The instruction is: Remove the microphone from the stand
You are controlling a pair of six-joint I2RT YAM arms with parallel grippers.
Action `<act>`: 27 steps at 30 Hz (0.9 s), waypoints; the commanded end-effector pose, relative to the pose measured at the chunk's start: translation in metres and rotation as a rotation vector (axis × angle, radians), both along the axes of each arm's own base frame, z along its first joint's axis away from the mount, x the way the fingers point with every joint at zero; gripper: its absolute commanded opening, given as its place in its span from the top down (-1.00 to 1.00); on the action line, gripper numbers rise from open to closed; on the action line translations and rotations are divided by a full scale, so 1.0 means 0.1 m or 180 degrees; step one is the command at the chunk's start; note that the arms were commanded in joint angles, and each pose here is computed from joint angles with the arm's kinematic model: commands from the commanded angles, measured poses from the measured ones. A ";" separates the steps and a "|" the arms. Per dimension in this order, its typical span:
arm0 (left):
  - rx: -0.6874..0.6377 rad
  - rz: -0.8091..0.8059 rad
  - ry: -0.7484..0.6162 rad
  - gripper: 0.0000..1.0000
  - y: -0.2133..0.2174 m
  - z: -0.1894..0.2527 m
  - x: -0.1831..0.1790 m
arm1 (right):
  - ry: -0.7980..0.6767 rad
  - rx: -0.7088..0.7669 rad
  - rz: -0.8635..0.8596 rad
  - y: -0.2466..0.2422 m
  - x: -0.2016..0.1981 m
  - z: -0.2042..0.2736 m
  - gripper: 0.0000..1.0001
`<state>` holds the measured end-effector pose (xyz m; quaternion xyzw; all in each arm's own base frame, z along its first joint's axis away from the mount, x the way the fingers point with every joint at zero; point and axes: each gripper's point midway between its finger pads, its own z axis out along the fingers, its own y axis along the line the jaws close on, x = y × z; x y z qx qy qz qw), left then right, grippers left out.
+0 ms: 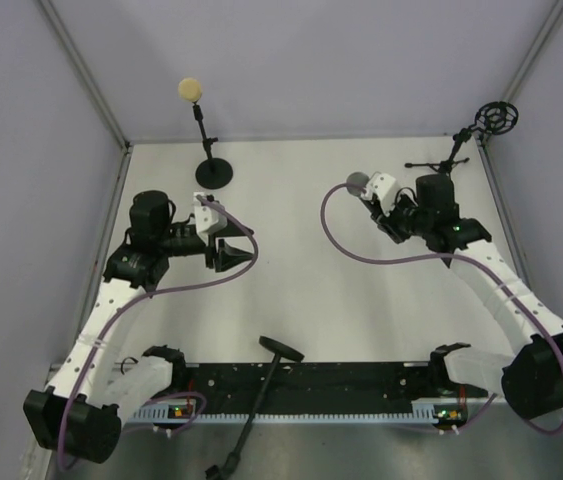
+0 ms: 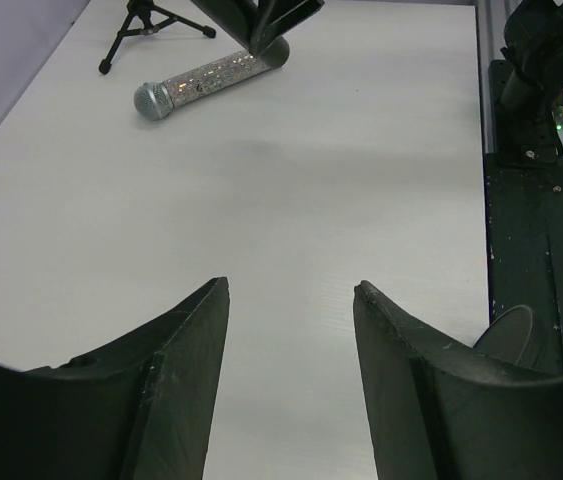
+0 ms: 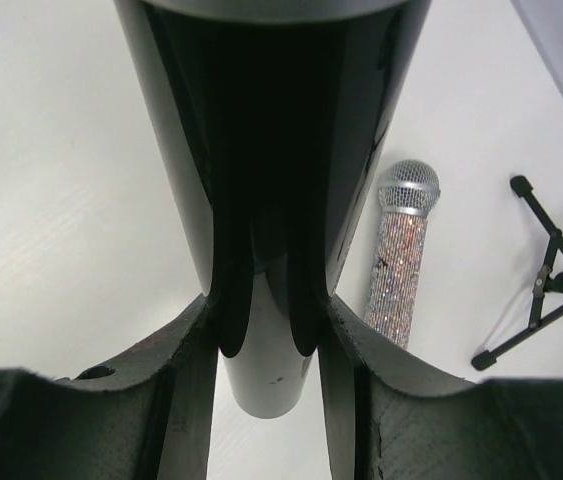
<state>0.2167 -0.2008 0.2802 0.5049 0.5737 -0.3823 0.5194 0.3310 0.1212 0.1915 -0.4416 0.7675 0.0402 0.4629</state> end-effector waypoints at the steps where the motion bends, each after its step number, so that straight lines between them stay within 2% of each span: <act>1: 0.0037 0.0068 -0.0239 -0.17 0.05 0.22 -0.02 | 0.0140 -0.0301 -0.0016 -0.20 -0.03 -0.19 0.45; 11: 0.0132 0.0207 -0.0244 -0.18 0.11 0.20 -0.01 | 0.0657 -0.0669 -0.0271 -0.54 0.05 -0.80 0.51; 27: 0.0022 0.0114 -0.0185 -0.18 0.07 0.16 -0.06 | 0.1069 -0.1207 -0.0562 -0.89 0.18 -1.29 0.53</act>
